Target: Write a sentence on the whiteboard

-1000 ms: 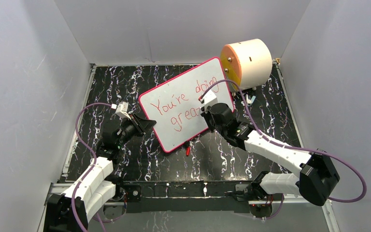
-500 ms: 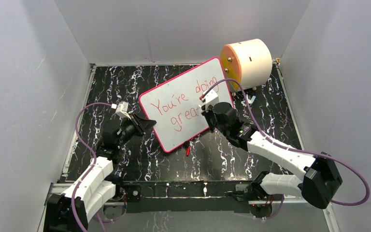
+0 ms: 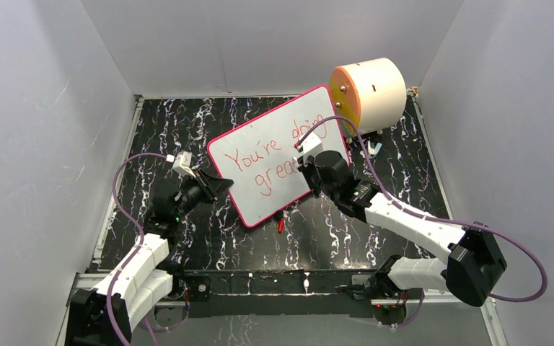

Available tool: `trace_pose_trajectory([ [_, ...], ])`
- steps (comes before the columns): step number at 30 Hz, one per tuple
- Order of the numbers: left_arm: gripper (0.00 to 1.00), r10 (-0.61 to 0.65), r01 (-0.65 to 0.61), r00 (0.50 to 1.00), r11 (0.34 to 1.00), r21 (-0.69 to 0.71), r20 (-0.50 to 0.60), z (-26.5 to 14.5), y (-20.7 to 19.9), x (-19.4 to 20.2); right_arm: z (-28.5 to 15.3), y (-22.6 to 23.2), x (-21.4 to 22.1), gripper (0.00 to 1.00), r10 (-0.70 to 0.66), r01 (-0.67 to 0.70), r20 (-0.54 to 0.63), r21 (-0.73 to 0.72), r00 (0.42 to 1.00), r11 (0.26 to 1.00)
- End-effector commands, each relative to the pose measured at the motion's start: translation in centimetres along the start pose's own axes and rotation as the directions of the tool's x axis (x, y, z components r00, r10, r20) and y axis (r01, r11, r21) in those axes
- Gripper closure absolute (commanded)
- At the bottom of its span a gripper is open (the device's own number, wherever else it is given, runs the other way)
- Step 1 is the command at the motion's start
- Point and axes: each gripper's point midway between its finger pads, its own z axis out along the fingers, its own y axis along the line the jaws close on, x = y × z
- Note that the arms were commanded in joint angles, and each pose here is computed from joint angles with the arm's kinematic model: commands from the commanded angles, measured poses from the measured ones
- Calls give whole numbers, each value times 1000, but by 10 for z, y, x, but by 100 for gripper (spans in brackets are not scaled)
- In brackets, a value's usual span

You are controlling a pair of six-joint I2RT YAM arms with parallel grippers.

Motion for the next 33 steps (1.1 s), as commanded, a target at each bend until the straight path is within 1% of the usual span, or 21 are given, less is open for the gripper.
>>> trace_pose_trajectory([
  [1,100,-16,15,1000,997,-69,0,2,12,-2,2,-3,-24,100,16,-16,50,8,999,1000],
  [6,100,-15,15,1000,998,-69,-1,1,11,-2,2,-1,-13,100,21,-21,18,5,1000,1000],
  [7,100,-16,16,1000,997,-70,-1,1,12,-2,1,-1,-7,100,16,-16,-7,4,1000,1000],
  [10,100,-16,16,1000,998,-68,-1,2,11,-3,-2,-1,1,100,15,-15,-32,1,999,1000],
  [23,100,-19,18,1000,997,-72,-2,1,11,-3,-10,1,15,100,20,-21,-75,-15,997,1000],
  [33,100,-22,22,1000,997,-74,-5,2,11,-3,-12,-7,21,100,17,-14,-82,30,996,999],
])
